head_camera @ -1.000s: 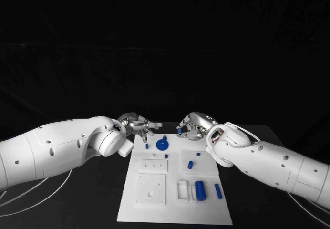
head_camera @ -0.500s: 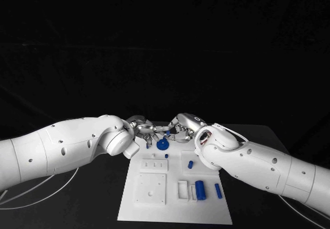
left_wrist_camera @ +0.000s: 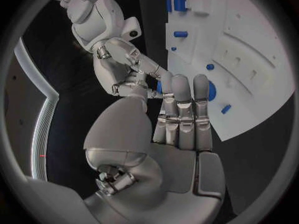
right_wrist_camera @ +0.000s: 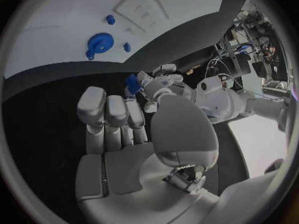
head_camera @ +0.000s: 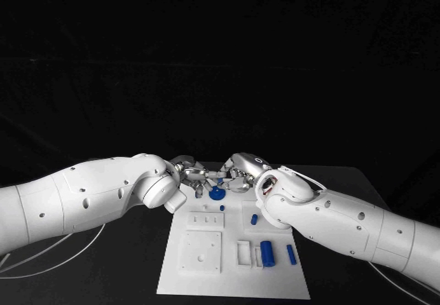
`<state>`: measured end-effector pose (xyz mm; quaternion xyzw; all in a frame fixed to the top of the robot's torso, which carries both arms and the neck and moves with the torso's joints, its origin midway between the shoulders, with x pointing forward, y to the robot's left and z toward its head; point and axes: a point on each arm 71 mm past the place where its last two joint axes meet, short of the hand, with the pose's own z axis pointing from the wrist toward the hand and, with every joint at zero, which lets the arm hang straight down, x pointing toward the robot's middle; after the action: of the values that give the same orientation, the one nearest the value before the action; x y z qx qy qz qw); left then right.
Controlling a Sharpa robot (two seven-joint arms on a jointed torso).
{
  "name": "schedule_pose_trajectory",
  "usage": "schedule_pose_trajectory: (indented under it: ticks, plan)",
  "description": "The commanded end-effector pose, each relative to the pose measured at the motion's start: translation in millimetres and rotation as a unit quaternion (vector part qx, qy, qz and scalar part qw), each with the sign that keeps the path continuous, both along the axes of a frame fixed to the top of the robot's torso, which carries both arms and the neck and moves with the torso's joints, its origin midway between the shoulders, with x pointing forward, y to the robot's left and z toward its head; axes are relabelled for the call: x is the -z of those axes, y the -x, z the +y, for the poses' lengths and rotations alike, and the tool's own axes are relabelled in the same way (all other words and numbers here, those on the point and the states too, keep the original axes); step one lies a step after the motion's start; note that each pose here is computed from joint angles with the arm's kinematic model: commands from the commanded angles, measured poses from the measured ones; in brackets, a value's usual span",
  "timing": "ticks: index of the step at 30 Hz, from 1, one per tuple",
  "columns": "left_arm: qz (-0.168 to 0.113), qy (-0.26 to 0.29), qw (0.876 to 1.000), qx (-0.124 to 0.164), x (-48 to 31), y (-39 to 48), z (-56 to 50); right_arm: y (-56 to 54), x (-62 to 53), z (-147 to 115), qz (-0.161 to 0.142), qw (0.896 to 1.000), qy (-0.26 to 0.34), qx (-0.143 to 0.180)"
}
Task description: Assemble the parts on the task board
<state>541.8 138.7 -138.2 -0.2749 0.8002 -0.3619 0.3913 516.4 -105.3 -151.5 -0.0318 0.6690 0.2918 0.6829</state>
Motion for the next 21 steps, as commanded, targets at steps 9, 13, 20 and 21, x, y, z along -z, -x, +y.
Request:
schedule_pose_trajectory:
  ticks: [9, 13, 20, 21]
  plan:
    - [0.005, -0.008, 1.000, 0.018, -0.3, 3.6, -7.8, 2.6, 0.4, 6.7, 0.002, 1.000, 0.011, -0.010]
    - [0.005, -0.010, 1.000, 0.018, -0.2, 3.6, -8.1, 3.4, 1.4, 8.5, 0.004, 1.000, 0.013, -0.012]
    - [0.005, -0.012, 1.000, 0.019, 0.0, 3.6, -8.7, 4.6, 3.0, 10.5, 0.008, 1.000, 0.017, -0.015]
    - [0.005, -0.012, 1.000, 0.019, 0.0, 3.6, -8.7, 4.8, 3.2, 10.8, 0.008, 1.000, 0.017, -0.016]
